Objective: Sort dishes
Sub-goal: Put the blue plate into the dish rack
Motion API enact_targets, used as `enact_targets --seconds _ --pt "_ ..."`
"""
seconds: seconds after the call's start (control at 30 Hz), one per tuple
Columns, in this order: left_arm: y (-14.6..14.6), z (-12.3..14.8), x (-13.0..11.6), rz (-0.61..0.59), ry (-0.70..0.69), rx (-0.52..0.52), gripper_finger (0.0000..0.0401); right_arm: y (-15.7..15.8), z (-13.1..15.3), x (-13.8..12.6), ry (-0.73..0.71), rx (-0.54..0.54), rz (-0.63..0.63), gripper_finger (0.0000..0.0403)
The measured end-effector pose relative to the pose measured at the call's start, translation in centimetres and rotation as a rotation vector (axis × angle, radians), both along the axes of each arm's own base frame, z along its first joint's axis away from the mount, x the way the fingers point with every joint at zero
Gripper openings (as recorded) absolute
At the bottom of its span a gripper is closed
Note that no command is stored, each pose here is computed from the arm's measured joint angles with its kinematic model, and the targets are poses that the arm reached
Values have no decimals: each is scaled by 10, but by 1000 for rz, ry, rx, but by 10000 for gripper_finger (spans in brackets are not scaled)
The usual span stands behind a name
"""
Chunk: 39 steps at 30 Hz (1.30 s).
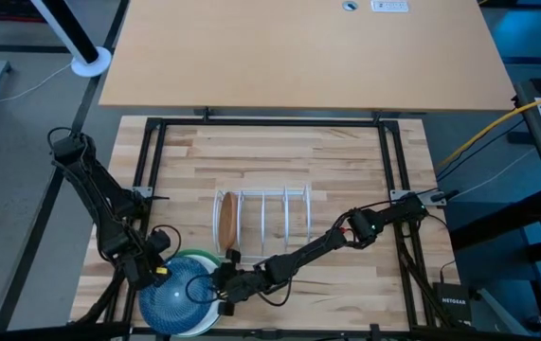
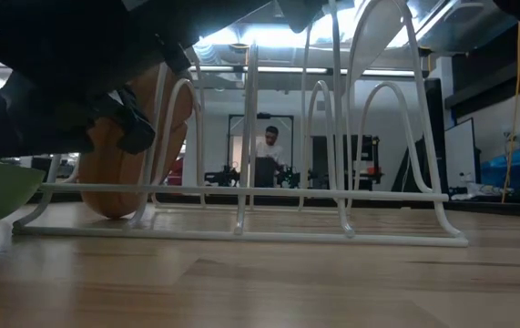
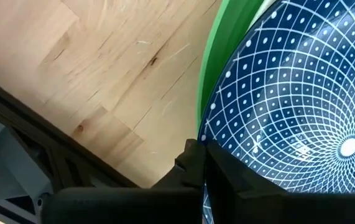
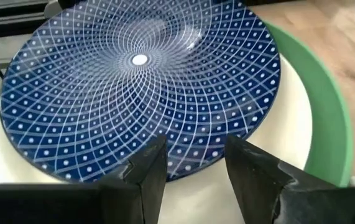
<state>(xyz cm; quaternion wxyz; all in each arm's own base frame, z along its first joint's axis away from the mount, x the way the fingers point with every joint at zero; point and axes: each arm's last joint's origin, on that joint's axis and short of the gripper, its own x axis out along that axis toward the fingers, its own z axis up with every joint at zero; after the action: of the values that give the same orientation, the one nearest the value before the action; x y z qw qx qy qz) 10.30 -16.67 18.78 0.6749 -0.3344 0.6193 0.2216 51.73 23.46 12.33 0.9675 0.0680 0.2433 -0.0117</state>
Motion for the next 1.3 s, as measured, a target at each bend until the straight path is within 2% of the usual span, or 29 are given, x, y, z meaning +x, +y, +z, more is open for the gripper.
enact_targets --seconds 0.37,0.63,0.8,1.3 --pt "0 0 0 -6 0 1 0 1 9 1 -49 -14 0 165" --pt "0 0 0 -1 2 3 0 31 24 -11 -84 -10 189 165" --pt "0 0 0 0 2 2 0 49 22 -23 -62 -71 271 165" --pt "0 0 0 54 5 -11 0 46 13 -24 -15 -42 287 165"
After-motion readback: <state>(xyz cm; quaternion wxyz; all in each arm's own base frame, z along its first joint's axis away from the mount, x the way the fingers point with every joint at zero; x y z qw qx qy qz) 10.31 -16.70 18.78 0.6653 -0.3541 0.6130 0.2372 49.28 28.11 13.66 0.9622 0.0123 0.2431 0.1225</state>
